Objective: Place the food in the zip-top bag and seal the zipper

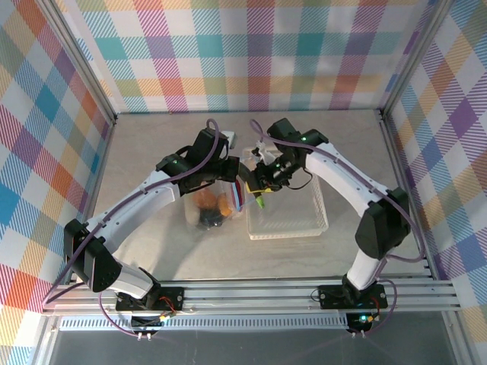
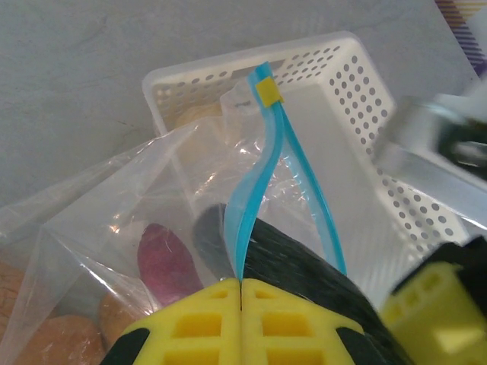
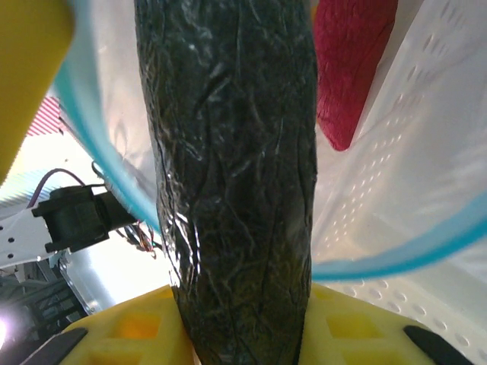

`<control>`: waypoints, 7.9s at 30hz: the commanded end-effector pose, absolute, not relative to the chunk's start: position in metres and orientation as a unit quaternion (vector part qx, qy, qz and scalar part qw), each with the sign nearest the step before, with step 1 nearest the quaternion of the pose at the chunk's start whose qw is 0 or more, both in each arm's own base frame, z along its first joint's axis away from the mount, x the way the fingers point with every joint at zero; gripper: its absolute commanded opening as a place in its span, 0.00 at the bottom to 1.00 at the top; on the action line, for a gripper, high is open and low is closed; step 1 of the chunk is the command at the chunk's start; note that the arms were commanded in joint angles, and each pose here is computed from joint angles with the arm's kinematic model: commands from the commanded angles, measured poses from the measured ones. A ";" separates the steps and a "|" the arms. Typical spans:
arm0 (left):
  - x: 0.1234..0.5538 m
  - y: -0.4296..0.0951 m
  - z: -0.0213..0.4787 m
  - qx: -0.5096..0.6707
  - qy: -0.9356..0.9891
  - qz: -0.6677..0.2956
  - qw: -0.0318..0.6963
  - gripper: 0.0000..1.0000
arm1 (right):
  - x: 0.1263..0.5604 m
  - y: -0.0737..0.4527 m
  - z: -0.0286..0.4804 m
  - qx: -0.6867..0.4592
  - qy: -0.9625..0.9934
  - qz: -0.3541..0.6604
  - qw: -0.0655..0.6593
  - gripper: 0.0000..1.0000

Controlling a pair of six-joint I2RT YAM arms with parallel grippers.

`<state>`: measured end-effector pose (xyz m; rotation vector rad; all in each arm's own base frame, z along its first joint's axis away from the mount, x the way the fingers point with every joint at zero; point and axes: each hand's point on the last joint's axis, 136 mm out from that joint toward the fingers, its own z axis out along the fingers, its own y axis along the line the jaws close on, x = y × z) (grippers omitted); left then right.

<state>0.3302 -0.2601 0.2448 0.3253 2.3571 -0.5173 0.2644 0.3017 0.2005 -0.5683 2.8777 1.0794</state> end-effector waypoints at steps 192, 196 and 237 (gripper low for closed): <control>0.327 -0.210 0.259 0.079 0.911 -0.194 0.356 0.00 | 0.327 0.074 0.091 0.013 0.991 -0.055 0.118 0.58; 0.327 -0.209 0.258 0.079 0.912 -0.192 0.355 0.00 | 0.342 0.076 0.078 0.010 0.993 -0.044 0.107 0.40; 0.332 -0.215 0.262 0.105 0.911 -0.188 0.351 0.00 | 0.381 0.017 0.178 0.055 0.965 -0.015 0.257 0.61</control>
